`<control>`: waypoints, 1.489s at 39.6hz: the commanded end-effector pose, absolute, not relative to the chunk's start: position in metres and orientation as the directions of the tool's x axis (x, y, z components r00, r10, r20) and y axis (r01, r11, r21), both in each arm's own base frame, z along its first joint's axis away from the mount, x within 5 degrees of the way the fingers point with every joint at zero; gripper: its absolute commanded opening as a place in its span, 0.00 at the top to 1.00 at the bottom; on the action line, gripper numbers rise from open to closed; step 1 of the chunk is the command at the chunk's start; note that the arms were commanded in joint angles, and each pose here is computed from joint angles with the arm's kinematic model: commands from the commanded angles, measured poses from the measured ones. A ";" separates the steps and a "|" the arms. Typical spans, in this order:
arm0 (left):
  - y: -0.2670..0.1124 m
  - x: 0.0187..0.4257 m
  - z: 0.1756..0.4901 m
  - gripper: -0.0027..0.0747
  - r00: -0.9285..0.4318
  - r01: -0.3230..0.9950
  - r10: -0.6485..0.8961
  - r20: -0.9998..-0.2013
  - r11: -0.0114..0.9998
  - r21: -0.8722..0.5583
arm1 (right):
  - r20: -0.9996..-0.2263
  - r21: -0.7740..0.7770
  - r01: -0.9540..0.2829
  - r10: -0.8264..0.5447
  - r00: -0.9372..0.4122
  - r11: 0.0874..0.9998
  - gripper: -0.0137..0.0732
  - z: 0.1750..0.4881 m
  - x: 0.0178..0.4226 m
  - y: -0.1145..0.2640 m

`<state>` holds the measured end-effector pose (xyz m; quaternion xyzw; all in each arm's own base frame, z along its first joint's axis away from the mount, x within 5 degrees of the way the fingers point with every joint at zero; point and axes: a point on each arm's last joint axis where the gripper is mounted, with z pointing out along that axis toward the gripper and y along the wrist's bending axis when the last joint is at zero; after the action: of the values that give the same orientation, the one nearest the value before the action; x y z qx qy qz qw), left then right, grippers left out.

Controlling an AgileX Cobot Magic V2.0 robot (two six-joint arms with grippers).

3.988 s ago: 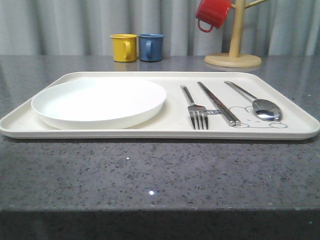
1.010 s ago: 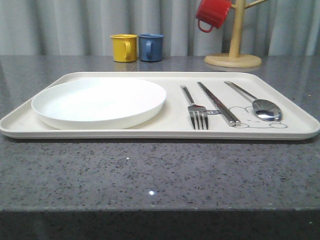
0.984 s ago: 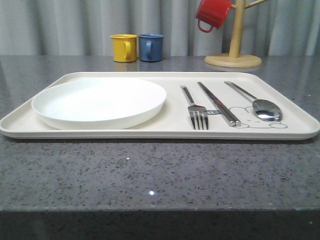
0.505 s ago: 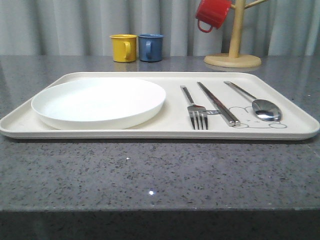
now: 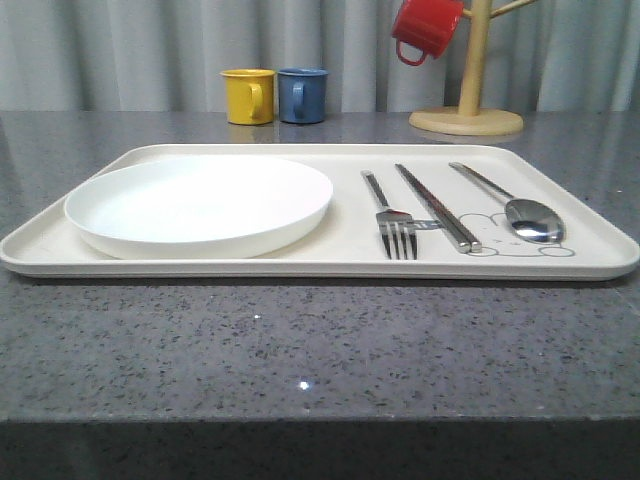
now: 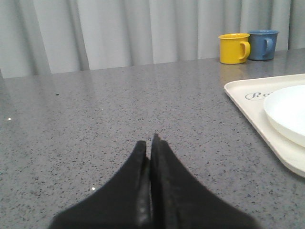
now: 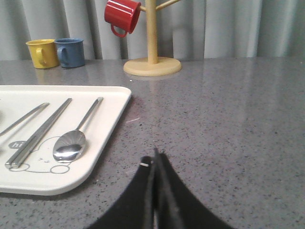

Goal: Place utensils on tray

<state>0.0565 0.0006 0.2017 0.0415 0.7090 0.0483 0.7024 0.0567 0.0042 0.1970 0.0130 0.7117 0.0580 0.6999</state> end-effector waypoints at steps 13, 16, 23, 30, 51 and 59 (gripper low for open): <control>0.001 0.054 0.212 0.99 0.097 -0.022 0.117 -0.988 0.993 0.116 | -0.991 0.093 -0.061 0.098 0.090 0.994 0.92 0.207 0.055 0.003; 0.001 0.054 0.212 0.99 0.097 -0.022 0.117 -0.988 0.993 0.116 | -0.991 0.093 -0.060 0.098 0.091 0.994 0.92 0.207 0.055 0.003; 0.001 0.054 0.212 0.99 0.097 -0.022 0.117 -0.988 0.993 0.116 | -0.991 0.086 -0.060 0.092 0.101 0.994 0.92 0.207 0.055 0.003; 0.001 0.054 0.212 0.99 0.097 -0.022 0.117 -0.988 0.993 0.116 | -0.989 0.105 -0.049 0.109 0.103 0.993 0.92 0.208 0.055 0.002; 0.001 0.054 0.212 0.99 0.097 -0.022 0.117 -0.988 0.993 0.116 | -0.984 0.098 -0.011 0.098 0.150 0.995 0.92 0.211 0.054 0.000; 0.001 0.054 0.212 0.99 0.097 -0.022 0.117 -0.988 0.993 0.116 | -0.984 0.098 -0.011 0.098 0.149 0.995 0.92 0.211 0.054 0.000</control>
<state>0.0565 0.0006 0.2019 0.0414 0.7082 0.0483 0.7032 0.0568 0.0002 0.2015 0.0375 0.6934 0.0406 0.7185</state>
